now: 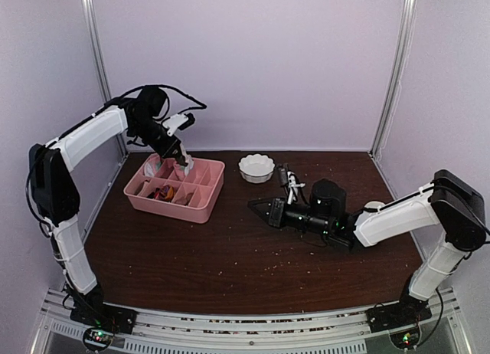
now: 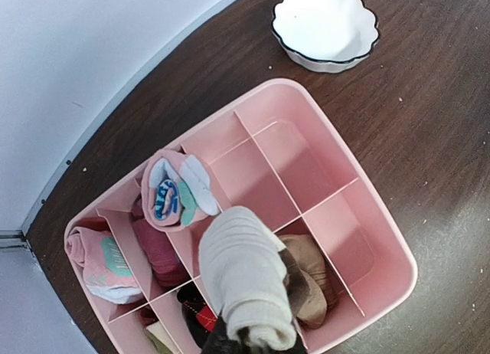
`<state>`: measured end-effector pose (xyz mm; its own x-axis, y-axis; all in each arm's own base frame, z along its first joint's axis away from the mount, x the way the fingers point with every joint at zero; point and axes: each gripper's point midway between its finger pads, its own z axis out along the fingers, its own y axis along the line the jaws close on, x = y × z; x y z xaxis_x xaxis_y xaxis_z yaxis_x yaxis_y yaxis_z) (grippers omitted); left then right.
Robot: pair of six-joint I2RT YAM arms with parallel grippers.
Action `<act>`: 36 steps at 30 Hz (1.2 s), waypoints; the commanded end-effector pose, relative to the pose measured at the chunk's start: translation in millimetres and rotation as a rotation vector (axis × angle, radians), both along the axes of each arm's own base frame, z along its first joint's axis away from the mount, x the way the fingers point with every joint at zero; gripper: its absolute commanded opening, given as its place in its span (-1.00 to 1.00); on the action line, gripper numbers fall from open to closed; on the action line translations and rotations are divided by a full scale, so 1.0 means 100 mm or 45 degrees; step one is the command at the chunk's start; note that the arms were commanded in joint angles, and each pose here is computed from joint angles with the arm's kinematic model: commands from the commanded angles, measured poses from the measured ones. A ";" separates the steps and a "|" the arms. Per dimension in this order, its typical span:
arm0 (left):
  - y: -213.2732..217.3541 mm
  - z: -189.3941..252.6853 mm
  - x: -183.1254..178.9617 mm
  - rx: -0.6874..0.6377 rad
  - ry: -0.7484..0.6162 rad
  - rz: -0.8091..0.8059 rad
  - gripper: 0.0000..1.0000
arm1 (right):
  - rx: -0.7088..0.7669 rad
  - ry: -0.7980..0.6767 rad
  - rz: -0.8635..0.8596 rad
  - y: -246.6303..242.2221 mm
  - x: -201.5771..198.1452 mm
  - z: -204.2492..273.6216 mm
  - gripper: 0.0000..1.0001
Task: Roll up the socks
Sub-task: Place the sock in the storage box.
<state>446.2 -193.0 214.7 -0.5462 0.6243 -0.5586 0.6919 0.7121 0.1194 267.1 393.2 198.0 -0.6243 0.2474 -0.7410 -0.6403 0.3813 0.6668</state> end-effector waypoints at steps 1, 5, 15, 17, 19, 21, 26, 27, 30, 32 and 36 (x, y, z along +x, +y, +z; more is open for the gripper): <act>-0.02 -0.29 0.09 0.032 0.099 0.033 -1.00 | 0.031 -0.003 0.020 0.03 0.00 0.05 -0.76; -0.05 -0.46 0.32 0.060 0.093 0.054 -1.00 | 0.025 -0.001 0.021 0.02 -0.01 0.03 -0.77; -0.18 -0.72 0.60 0.073 0.096 0.041 -1.00 | 0.036 0.018 0.023 -0.01 -0.04 -0.03 -0.80; -0.21 -0.78 0.62 0.078 0.103 0.030 -1.00 | 0.042 0.023 0.025 -0.01 -0.04 -0.04 -0.81; -0.24 -0.84 0.64 0.088 0.107 0.021 -1.00 | 0.046 0.030 0.029 -0.01 -0.05 -0.06 -0.81; -0.29 -0.85 0.62 0.061 0.124 -0.001 -1.00 | 0.049 0.033 0.033 0.00 -0.05 -0.07 -0.82; -0.51 -0.70 0.44 -0.096 0.164 -0.113 -1.00 | 0.054 0.043 0.043 0.01 -0.06 -0.09 -0.84; -0.56 -0.67 0.40 -0.126 0.171 -0.142 -1.00 | 0.057 0.043 0.047 0.01 -0.07 -0.09 -0.84; -0.61 -0.62 0.34 -0.162 0.174 -0.192 -1.00 | 0.066 0.055 0.060 0.04 -0.07 -0.12 -0.86; -0.54 -0.66 0.39 -0.104 0.152 -0.164 -1.00 | 0.076 0.060 0.067 0.05 -0.07 -0.12 -0.87; -0.28 -0.82 0.54 0.071 0.108 -0.076 -1.00 | 0.086 0.064 0.073 0.04 -0.09 -0.12 -0.87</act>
